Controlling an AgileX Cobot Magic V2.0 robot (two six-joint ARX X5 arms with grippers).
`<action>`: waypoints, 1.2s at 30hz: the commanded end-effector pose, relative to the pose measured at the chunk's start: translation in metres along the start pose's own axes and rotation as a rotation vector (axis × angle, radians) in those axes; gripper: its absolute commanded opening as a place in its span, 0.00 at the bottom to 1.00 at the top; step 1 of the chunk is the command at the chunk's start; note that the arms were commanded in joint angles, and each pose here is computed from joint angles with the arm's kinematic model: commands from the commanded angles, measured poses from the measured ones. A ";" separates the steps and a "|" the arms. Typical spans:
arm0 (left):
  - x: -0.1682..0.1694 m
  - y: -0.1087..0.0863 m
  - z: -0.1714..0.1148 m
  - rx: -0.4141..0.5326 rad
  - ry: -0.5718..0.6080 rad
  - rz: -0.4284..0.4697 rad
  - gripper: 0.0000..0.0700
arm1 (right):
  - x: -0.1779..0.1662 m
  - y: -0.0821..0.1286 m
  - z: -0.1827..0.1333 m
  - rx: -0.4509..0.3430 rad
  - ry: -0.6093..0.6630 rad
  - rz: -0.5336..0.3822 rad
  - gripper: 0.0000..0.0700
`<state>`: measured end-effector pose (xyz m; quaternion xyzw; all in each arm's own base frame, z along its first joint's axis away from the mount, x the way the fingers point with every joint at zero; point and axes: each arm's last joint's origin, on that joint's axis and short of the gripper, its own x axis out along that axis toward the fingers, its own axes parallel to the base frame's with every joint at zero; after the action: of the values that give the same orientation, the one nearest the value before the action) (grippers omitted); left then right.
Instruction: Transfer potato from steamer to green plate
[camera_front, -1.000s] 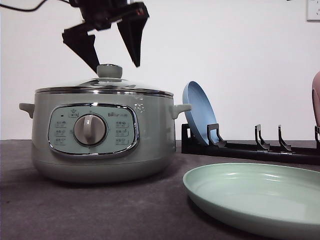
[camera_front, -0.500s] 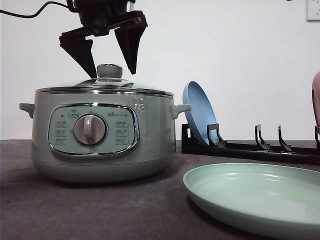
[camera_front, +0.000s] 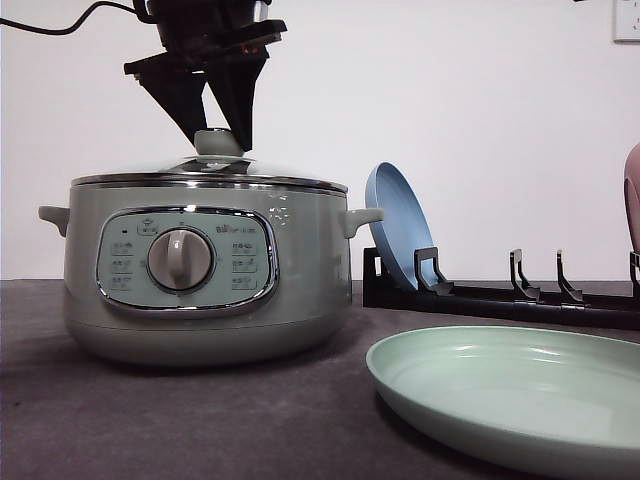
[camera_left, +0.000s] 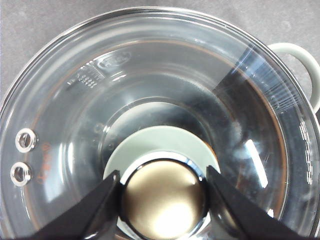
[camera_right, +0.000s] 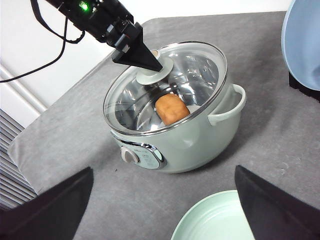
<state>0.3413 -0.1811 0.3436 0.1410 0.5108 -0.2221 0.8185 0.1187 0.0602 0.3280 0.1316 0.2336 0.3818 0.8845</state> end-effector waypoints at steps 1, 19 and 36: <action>0.000 -0.001 0.005 -0.005 -0.019 0.001 0.00 | -0.002 0.003 0.005 -0.012 -0.018 0.004 0.82; -0.051 0.005 0.019 -0.018 -0.145 0.014 0.00 | -0.002 0.001 0.002 0.004 0.004 -0.022 0.82; -0.107 0.050 0.010 -0.124 -0.248 0.092 0.00 | -0.002 0.000 0.002 0.008 -0.003 -0.051 0.82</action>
<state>0.3424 -0.1246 0.4228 0.0930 0.4542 -0.1694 0.8697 0.1187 0.0589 0.3251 0.1290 0.2458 0.3574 0.8917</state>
